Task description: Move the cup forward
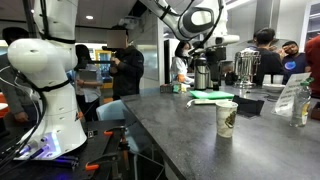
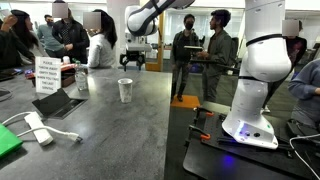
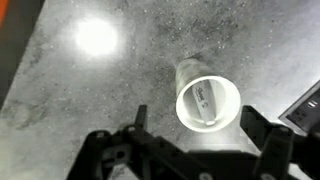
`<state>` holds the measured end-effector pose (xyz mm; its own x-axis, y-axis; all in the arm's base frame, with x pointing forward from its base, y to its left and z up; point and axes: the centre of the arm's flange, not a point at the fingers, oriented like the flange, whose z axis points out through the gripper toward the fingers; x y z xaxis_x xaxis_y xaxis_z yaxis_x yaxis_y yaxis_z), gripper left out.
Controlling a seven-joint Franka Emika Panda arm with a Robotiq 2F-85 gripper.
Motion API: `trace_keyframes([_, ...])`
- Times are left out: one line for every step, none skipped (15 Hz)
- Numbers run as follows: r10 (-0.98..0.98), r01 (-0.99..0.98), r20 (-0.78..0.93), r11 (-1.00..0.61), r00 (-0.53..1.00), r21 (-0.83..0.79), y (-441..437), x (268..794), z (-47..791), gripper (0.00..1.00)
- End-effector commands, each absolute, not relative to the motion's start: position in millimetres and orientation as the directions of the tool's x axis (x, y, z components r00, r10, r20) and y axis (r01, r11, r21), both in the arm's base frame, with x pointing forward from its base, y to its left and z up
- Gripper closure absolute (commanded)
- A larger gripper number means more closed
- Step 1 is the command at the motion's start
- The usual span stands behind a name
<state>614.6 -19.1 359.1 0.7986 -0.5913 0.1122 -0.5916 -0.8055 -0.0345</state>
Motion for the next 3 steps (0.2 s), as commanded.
trace_keyframes([-0.506, -0.512, 0.158, -0.859, 0.848, -0.001, -1.7, 585.0, 395.2, 0.00])
trace_keyframes([-0.492, -0.500, 0.170, -0.866, 0.854, 0.012, 3.3, 580.4, 404.9, 0.00])
trace_keyframes([-0.471, -0.481, 0.185, -0.876, 0.862, 0.011, 7.0, 576.4, 411.0, 0.00])
